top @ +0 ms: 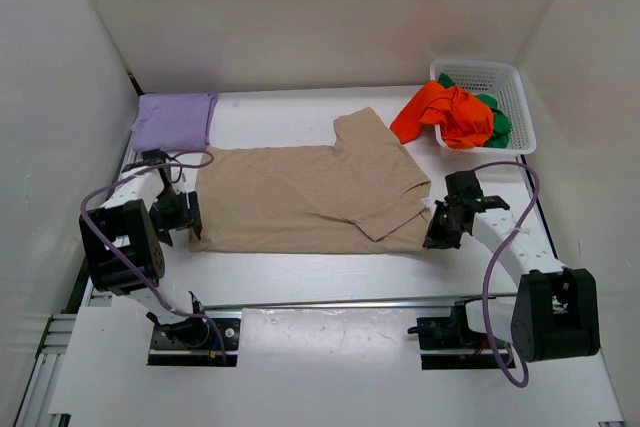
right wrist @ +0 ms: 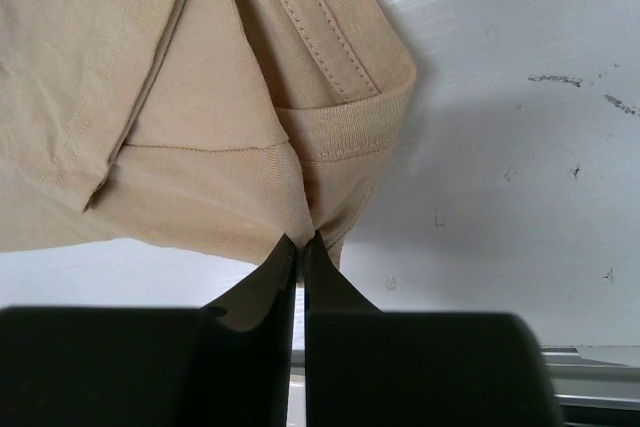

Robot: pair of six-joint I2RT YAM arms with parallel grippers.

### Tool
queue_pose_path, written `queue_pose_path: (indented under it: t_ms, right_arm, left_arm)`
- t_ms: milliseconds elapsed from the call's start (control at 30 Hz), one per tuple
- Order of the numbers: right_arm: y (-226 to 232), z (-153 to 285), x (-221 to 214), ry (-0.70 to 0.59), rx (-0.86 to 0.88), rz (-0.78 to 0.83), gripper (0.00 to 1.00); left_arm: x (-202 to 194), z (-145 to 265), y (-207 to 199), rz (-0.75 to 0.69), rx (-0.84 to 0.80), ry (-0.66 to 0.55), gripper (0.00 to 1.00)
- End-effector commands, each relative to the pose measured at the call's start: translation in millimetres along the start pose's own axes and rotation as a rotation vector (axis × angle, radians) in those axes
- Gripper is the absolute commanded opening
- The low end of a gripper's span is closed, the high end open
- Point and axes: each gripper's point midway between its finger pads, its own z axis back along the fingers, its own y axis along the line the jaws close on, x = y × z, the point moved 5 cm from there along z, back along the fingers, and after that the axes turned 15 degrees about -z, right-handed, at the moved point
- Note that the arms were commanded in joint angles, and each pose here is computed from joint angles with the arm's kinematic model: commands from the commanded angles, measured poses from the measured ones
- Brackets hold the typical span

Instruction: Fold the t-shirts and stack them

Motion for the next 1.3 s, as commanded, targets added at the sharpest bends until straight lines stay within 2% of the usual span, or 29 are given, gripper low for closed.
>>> queue_pose_path:
  t_ms: [0,100,200,333,367,567,667,733,767,800,833,867,900,933,967,1100,1167,1200,1233,1267]
  right_arm:
    - [-1.5,2.5,5.1,-0.007,-0.015,0.008,0.00]
    - [-2.1,1.0,4.7,0.000,-0.021,0.007,0.00]
    - [-3.6,1.1,6.2,-0.002,-0.023,0.007,0.00]
    - [-6.1,1.7,6.0,0.003,-0.031,-0.002,0.00]
    - [-7.0,1.5,6.7,-0.003,-0.038,-0.002,0.00]
    - [-16.8,10.7,-3.0,0.023,-0.114,-0.076,0.00]
    - [-26.5,5.5,-25.3,0.091,-0.118,-0.144,0.00]
    - [-28.8,2.7,-37.9,0.121,-0.099,-0.172,0.00]
    - [-30.4,2.4,-42.2,0.121,-0.096,-0.175,0.02]
    - [-36.2,-0.3,-48.6,0.132,-0.109,-0.186,0.07]
    - [-37.1,-0.3,-51.5,0.139,-0.101,-0.187,0.29]
    - [-37.2,0.9,-52.4,0.127,-0.089,-0.197,0.42]
    - [-38.0,2.3,-52.4,0.118,-0.094,-0.207,0.50]
    - [-38.4,3.0,-51.0,0.103,-0.093,-0.205,0.57]
    - [-39.6,4.4,-51.1,0.093,-0.100,-0.213,0.57]
    - [-29.8,20.4,-33.0,0.005,-0.095,-0.227,0.58]
    - [-30.8,23.9,-26.2,-0.038,-0.121,-0.236,0.58]
    - [-31.3,23.8,-25.5,-0.045,-0.127,-0.245,0.57]
    - [-31.3,23.8,-25.4,-0.045,-0.127,-0.245,0.53]
    - [-33.9,22.7,-23.4,-0.051,-0.143,-0.257,0.50]
  left_arm:
    - [-6.2,-3.3,-8.8,0.026,-0.103,-0.003,0.81]
    - [-2.7,-11.7,-13.2,0.027,-0.147,0.004,0.81]
    - [-9.7,-27.4,-16.9,0.032,-0.176,0.067,0.79]
    - [-16.6,-42.9,-19.2,0.035,-0.191,0.121,0.28]
    - [-18.4,-45.0,-15.7,0.043,-0.178,0.133,0.10]
    - [-22.7,-18.8,14.7,0.074,0.015,0.063,0.10]
    - [-32.6,-10.3,17.6,0.073,0.063,0.068,0.10]
    - [-44.8,-7.7,13.4,0.071,0.051,0.107,0.17]
    - [-50.1,-8.3,12.7,0.069,0.053,0.130,0.29]
    - [-53.5,-8.0,14.0,0.068,0.071,0.136,0.34]
    - [-61.6,-9.8,13.7,0.065,0.081,0.169,0.41]
    - [-62.1,-7.4,16.8,0.064,0.108,0.165,0.47]
    - [-64.0,-6.7,23.5,0.062,0.167,0.167,0.58]
    - [-59.2,-2.8,28.7,0.063,0.198,0.155,0.61]
    - [-54.5,3.9,36.3,0.066,0.251,0.140,0.63]
    - [-3.9,52.1,39.0,0.012,0.351,-0.046,0.65]
    - [32.6,87.2,5.9,-0.106,0.324,-0.213,0.68]
    - [40.7,95.6,-14.2,-0.167,0.274,-0.249,0.68]
    - [55.7,111.9,-52.5,-0.291,0.236,-0.332,0.68]
    - [56.3,118.8,-72.9,-0.362,0.219,-0.350,0.68]
